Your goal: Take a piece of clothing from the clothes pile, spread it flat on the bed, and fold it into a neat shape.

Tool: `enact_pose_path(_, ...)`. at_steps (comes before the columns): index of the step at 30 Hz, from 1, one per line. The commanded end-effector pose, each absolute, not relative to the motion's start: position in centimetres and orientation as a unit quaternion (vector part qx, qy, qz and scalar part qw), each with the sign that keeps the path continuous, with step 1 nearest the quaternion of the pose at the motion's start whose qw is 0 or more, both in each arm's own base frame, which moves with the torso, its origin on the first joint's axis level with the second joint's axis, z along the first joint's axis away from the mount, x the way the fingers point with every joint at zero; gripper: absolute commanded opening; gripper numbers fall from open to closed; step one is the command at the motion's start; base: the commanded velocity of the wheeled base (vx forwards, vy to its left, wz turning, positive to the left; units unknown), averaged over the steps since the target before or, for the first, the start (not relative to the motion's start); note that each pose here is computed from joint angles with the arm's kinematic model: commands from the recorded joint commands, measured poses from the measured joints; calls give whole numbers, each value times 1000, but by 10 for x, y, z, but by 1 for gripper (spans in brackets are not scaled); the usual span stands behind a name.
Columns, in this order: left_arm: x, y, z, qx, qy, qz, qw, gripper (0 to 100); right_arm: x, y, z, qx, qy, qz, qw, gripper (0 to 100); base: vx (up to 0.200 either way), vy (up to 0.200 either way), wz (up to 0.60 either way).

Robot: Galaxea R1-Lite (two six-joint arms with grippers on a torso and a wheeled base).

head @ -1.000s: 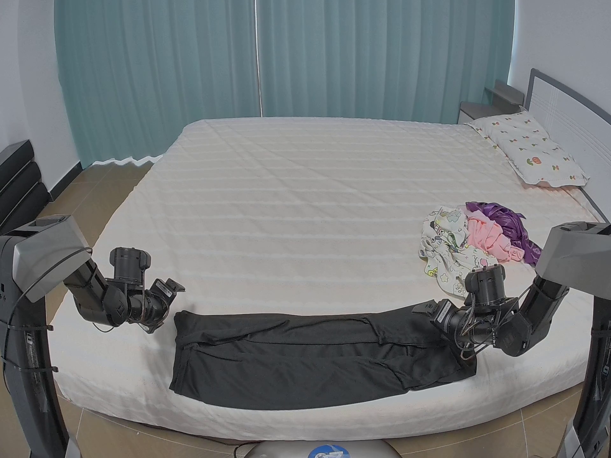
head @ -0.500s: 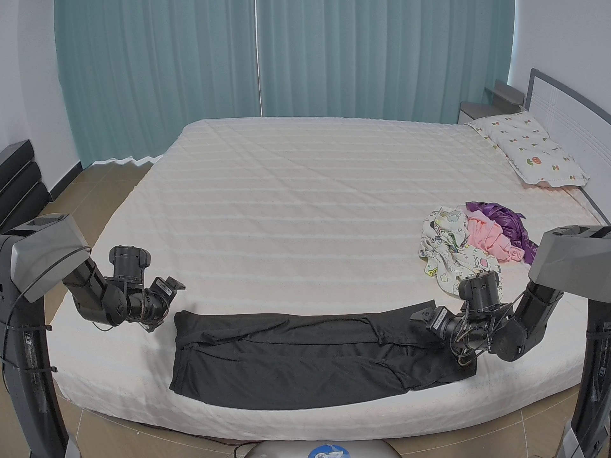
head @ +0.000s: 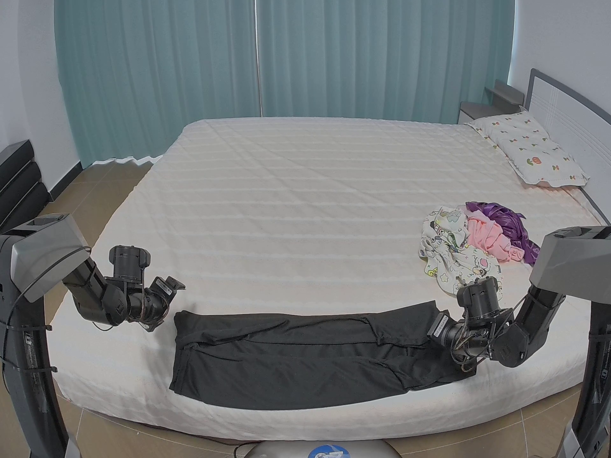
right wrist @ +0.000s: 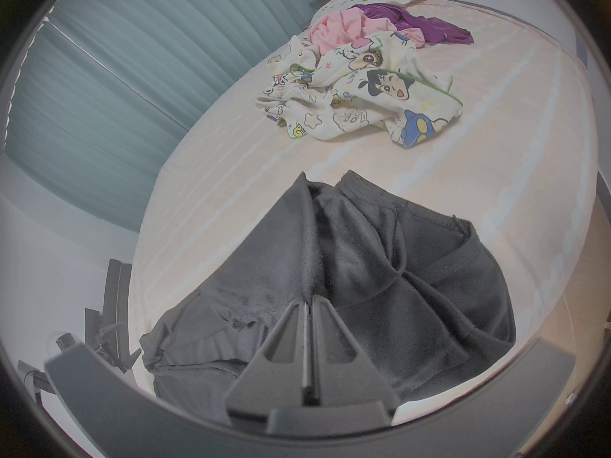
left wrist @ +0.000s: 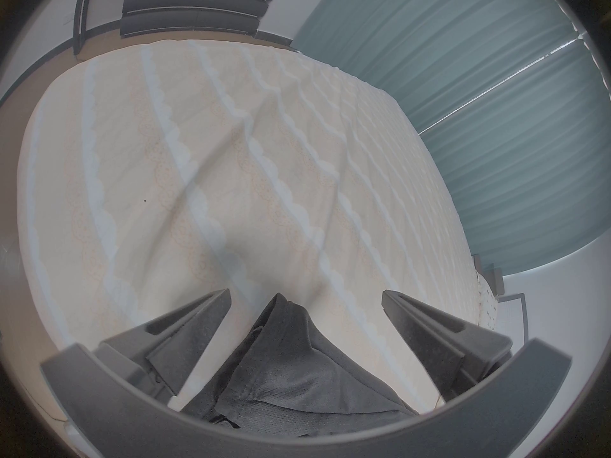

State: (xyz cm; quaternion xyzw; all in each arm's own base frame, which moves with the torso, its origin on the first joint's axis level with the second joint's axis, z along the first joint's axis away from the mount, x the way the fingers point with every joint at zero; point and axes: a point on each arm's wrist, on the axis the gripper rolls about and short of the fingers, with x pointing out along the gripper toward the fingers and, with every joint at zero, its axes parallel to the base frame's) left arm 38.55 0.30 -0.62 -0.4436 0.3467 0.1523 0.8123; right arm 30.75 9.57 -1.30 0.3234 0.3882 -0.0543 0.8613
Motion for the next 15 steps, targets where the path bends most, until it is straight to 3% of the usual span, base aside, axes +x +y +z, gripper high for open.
enact_pose_path(1,385,3,-7,-443,347,153,812,100,306,95,9,335,364,-38,868,0,0,0,0)
enact_pose_path(8,385,3,-7,-443,347,153,813,100,311,94,26,350,362,-9,864,0,0,0,0)
enact_pose_path(15,385,3,-7,-443,347,153,813,100,313,86,21,351,388,-26,852,0,0,0,0)
